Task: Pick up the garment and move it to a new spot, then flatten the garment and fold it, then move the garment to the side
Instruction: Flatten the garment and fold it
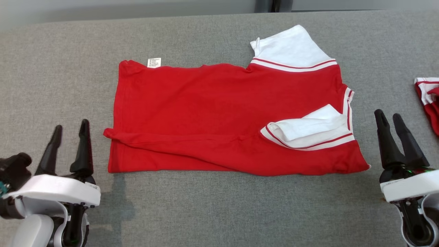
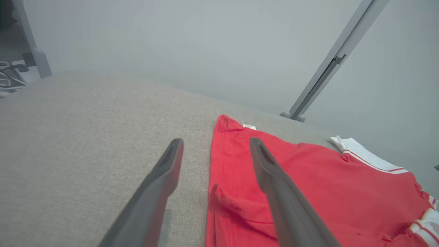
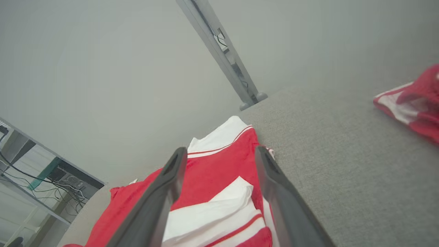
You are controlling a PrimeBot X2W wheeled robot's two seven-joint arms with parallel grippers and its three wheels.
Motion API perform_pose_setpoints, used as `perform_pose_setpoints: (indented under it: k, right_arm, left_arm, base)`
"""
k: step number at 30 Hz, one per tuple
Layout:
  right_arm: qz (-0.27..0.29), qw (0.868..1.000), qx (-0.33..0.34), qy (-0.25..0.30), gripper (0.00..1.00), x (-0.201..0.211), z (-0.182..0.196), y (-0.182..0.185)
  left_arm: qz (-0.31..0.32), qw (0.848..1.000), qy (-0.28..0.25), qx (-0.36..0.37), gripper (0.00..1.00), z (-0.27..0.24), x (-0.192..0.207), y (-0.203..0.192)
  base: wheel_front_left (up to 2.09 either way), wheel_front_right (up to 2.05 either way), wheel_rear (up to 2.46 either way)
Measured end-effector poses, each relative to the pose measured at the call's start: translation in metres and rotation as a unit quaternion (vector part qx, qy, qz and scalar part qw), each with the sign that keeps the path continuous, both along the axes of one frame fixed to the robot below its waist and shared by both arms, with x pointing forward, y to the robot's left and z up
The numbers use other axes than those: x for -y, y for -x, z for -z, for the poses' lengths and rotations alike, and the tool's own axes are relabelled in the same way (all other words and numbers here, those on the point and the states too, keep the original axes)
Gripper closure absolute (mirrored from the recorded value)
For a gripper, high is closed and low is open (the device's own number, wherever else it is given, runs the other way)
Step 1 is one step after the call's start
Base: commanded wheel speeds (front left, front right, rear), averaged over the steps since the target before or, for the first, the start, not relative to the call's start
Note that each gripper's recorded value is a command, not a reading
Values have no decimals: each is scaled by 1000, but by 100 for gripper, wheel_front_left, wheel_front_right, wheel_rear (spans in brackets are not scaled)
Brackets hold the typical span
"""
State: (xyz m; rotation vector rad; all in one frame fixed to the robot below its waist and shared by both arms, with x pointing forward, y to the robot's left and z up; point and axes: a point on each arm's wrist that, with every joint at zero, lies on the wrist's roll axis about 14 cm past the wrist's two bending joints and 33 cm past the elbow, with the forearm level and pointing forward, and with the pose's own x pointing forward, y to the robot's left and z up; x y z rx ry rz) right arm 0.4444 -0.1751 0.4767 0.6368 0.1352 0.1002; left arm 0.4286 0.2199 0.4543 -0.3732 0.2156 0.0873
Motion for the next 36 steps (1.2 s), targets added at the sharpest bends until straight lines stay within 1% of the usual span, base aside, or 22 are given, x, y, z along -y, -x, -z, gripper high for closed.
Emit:
perform_pose_setpoints:
  k: [3, 7, 11, 12, 15, 17, 20, 36]
  right_arm:
    - [6, 997, 56, 50, 0, 0, -23, 1]
    - [2, 987, 110, 119, 0, -3, -46, 6]
    - [-11, 975, 124, 183, 0, -8, -48, 16]
    - [-11, 975, 124, 183, 0, -8, -48, 16]
    - [-17, 970, 116, 212, 0, -9, -40, 26]
    - [-19, 968, 107, 225, 0, -9, -35, 32]
    - [-17, 969, 97, 225, 0, -8, -30, 36]
    - [-17, 970, 89, 226, 0, -10, -26, 36]
  left_arm:
    - [-14, 999, -25, 42, 0, -20, -3, 2]
    - [-16, 994, -66, 88, 0, -44, -1, 4]
    - [-4, 988, -104, 111, 0, -56, 4, 11]
    - [-4, 988, -104, 111, 0, -56, 4, 11]
    - [6, 987, -123, 107, 0, -52, 9, 21]
    - [9, 986, -129, 102, 0, -48, 10, 27]
    - [15, 987, -134, 91, 0, -41, 11, 32]
    - [35, 987, -143, 66, 0, -28, 15, 37]
  base:
    - [0, 0, 0]
    - [0, 0, 0]
    - [0, 0, 0]
    - [0, 0, 0]
    - [0, 0, 0]
    - [0, 0, 0]
    - [0, 0, 0]
    - [0, 0, 0]
